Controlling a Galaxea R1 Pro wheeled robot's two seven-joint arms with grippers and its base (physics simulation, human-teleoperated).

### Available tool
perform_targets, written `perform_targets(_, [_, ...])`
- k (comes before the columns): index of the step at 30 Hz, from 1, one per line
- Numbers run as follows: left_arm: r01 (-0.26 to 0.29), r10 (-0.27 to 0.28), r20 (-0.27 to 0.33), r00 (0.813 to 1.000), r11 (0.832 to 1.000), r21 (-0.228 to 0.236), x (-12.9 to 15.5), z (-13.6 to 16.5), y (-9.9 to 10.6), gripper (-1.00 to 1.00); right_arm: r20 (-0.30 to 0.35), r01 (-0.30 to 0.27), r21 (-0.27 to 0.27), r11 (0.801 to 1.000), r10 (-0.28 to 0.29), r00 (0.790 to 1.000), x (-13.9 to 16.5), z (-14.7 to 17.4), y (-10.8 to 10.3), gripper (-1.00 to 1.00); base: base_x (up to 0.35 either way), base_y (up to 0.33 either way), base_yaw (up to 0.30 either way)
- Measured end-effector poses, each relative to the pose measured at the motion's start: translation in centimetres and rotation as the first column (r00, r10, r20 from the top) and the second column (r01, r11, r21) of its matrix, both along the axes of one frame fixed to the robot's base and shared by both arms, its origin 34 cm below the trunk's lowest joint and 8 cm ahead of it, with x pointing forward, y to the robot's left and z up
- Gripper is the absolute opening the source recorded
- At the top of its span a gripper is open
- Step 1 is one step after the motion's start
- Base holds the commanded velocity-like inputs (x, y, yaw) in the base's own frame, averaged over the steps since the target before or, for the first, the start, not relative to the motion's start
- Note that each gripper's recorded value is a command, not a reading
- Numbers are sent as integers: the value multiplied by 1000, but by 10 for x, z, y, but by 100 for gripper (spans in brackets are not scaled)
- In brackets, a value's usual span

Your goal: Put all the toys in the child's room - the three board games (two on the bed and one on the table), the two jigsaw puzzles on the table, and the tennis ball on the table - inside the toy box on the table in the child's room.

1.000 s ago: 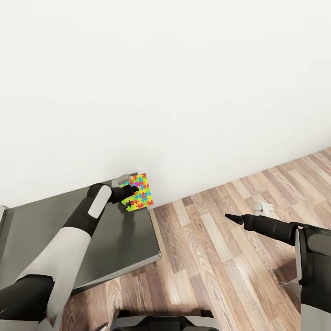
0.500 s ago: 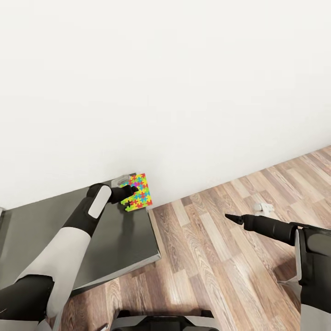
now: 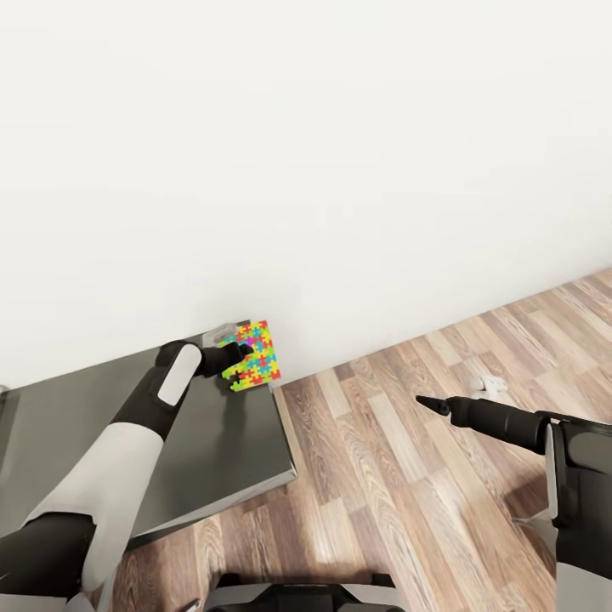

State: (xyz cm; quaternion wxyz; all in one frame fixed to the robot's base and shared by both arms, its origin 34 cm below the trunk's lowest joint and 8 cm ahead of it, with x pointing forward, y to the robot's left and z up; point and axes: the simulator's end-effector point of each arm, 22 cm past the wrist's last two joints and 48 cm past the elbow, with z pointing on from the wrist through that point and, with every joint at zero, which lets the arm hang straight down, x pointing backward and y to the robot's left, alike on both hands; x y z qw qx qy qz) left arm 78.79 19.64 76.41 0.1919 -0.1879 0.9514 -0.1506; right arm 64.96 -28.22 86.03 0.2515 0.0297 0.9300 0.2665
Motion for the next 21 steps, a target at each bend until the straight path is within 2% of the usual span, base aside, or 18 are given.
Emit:
perform_targets(5, [16,-15,-6,1000,999,46,-3,-2,9,100,1,0,0,1000,0,1000,-1,1,0,100,0,0,-135])
perform_targets(21, [7,-7,-3,1000,1000,29,-2,-1,7,100,-1,0,0,1000,0,1000,-1,0,0,100,0,0,-30])
